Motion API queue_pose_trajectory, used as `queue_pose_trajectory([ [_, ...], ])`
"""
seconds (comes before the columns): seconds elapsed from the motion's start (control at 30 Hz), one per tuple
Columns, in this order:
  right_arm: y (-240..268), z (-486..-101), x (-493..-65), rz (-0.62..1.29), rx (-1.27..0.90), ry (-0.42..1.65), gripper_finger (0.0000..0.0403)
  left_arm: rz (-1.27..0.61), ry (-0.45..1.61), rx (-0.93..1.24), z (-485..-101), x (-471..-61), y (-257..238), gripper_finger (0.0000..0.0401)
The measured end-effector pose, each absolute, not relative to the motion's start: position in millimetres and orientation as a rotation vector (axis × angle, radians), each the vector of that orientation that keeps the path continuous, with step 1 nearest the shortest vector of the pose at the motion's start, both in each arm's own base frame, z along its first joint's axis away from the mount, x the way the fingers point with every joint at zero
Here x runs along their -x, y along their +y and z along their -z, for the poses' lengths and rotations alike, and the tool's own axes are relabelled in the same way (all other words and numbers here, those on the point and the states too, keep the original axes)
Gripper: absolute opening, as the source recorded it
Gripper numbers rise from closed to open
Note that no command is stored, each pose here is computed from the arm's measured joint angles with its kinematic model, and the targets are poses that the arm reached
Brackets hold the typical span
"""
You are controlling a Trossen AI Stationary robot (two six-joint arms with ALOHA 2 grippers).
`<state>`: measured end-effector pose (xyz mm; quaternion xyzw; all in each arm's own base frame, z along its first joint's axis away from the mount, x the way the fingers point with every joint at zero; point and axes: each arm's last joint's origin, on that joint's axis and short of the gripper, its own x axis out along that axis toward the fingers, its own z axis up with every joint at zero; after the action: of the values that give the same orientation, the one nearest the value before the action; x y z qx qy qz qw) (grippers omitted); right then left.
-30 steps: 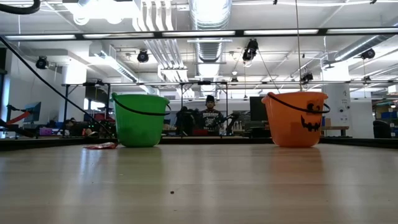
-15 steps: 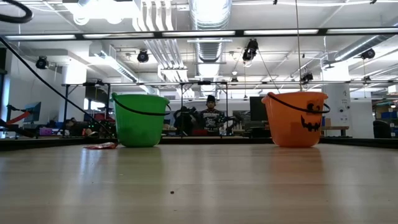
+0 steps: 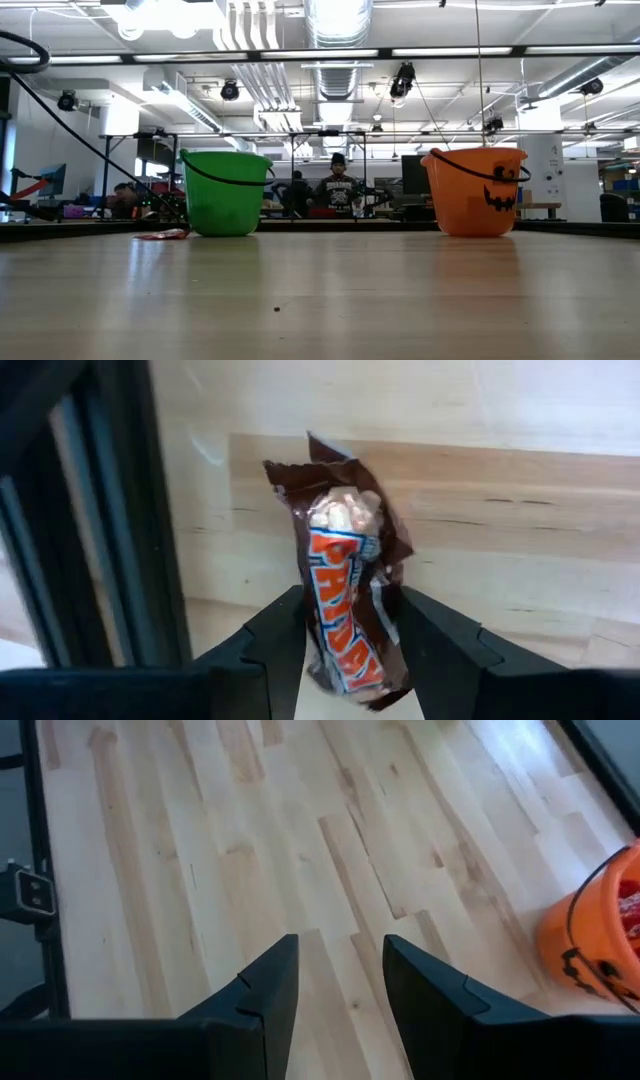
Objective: Sort candy
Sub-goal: Put the brown candy into the black bucket
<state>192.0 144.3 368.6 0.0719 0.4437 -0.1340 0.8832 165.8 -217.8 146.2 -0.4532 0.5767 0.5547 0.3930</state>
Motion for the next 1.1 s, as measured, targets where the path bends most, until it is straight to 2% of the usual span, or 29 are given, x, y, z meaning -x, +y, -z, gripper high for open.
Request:
queue_pose_trajectory([
  [0.2, 144.8, -368.6, -192.2, 0.271, -0.157, 0.928, 0.0137, -1.368, 1.465, 1.154, -142.0, -165.9, -217.4, 0.0114],
  [0.47, 145.5, -369.1, -193.1, 0.265, -0.163, 0.919, 0.0137, -1.308, 1.476, 1.132, -144.9, -168.2, -219.4, 0.001],
  [0.57, 145.5, -369.1, -193.1, 0.265, -0.163, 0.919, 0.0137, -1.272, 1.483, 1.126, -145.1, -169.0, -220.2, 0.0012],
  [0.73, 146.1, -368.7, -193.8, 0.25, -0.136, 0.922, 0.0137, -1.071, 1.416, 1.086, -156.2, -180.0, -228.3, 0.0004],
  [0.83, 146.9, -369.3, -194.8, 0.231, -0.117, 0.915, 0.0137, -0.912, 1.344, 1.026, -174.1, -191.0, -236.7, 0.0003],
  [1.1, 158.4, -379.5, -208.2, 0.099, -0.132, 0.772, 0.0137, -0.722, 1.136, 0.842, -238.2, -216.1, -242.9, 0.0002],
])
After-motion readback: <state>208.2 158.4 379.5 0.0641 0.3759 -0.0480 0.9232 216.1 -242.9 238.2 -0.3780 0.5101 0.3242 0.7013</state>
